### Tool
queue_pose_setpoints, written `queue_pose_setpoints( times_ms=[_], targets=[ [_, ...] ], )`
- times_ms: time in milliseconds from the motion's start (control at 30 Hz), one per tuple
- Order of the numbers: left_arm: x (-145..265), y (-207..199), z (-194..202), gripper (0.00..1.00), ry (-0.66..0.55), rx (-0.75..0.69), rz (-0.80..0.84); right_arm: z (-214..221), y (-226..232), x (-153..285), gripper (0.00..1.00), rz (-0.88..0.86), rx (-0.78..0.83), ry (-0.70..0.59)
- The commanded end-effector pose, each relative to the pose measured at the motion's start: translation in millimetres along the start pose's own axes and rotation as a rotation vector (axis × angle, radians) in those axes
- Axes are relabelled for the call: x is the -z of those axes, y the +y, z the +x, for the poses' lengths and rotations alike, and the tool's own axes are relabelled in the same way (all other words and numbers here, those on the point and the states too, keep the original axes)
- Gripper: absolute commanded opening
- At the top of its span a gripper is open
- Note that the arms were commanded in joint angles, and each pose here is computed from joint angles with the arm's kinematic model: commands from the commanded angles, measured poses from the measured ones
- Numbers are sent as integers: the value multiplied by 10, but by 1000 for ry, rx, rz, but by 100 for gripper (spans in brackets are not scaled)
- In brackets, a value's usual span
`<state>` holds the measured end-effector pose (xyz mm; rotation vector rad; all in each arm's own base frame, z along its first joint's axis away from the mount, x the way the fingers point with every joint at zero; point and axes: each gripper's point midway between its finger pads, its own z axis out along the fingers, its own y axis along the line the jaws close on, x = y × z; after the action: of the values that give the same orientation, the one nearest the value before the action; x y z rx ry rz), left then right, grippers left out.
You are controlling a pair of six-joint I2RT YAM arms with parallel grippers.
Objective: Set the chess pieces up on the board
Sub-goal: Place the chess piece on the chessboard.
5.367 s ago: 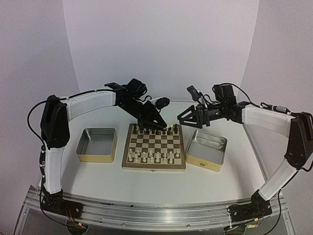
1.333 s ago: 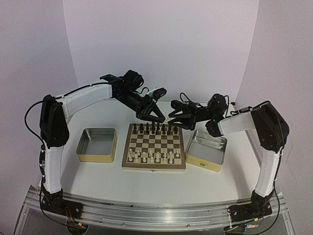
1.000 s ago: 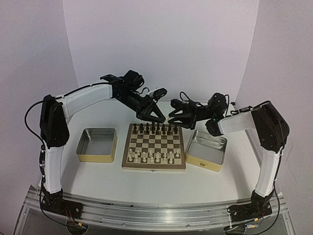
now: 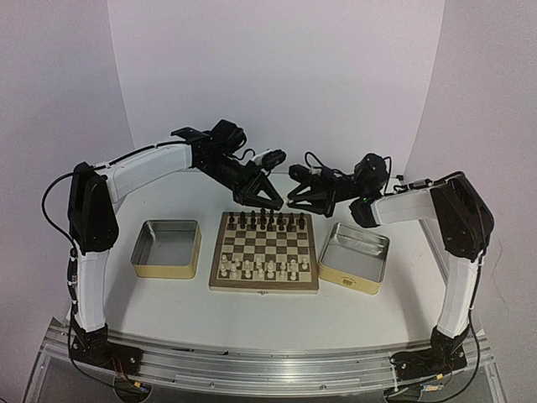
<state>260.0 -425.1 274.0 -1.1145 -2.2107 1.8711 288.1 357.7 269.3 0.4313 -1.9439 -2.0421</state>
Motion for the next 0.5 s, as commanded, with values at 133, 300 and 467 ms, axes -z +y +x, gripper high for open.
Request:
queue_pose_setpoints(
  times_ms=[133,300,467],
  targets=[
    [49,-121,-61,0,-18,-35,-18,0,262,-76,18,-32,196,8],
    [48,-118,-66,0,-18,-34,-20,-17,231,-78,13,-30,184,10],
    [45,-110,-71,0,-18,-31,-18,-24,229,-81,12,-28,181,14]
  ],
)
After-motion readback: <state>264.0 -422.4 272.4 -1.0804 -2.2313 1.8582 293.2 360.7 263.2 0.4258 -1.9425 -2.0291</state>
